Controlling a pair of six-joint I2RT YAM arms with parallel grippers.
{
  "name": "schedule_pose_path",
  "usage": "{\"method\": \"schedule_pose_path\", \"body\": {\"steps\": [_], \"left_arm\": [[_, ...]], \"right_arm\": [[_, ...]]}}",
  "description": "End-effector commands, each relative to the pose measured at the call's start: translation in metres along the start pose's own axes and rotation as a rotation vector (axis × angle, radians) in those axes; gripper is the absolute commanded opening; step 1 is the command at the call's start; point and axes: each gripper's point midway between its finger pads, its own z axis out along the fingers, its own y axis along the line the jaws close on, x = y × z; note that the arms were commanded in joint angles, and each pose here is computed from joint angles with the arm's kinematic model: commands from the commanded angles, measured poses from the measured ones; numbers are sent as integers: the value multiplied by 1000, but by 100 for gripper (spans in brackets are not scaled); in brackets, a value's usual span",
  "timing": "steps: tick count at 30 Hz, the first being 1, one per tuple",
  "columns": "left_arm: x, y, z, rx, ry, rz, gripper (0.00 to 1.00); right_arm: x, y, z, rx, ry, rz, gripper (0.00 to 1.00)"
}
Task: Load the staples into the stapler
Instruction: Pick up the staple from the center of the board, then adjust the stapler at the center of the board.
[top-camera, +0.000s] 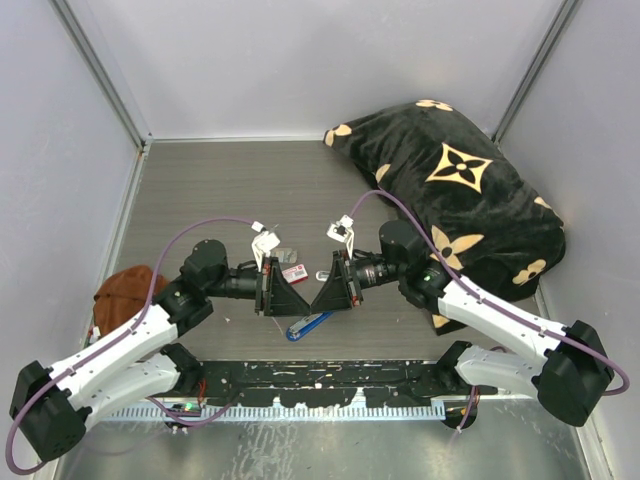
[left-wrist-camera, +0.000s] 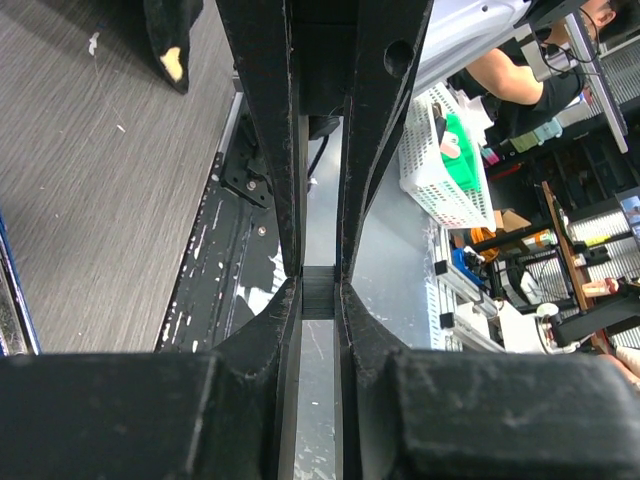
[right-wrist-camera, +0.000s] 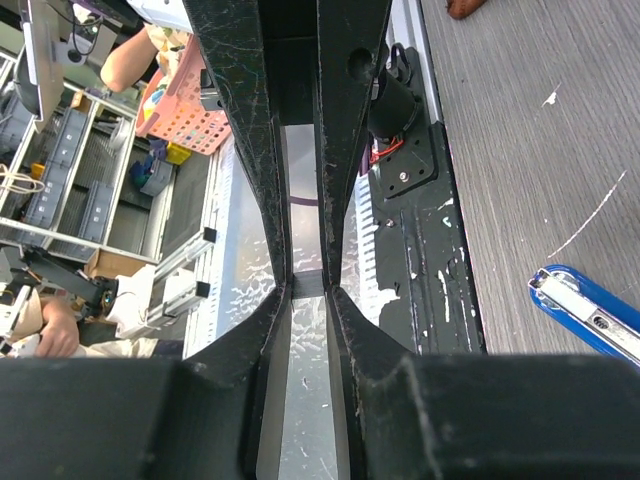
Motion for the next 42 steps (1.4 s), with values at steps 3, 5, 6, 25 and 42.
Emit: {"method": "schedule_pose_path", "body": {"steps": [3,5,6,25,42], "left_arm": [[-21,-16,-2,29,-57,90,5],[-21,-16,-3,24,-56,93,6],[-20,-15,-3,20,-56,93,8],[15,99,-36,-523,-112,-51,75],[40,156,4,-607,64,-91,70]], "right_arm": [[-9,14,2,-69,-29,-41,24],[-10,14,2,-68,-38,-36,23],[-10,13,2,-66,-42,-35,22],[5,-50,-12,308,-32,-14,21],[4,-130,-103,1038,-271,176,20]]}}
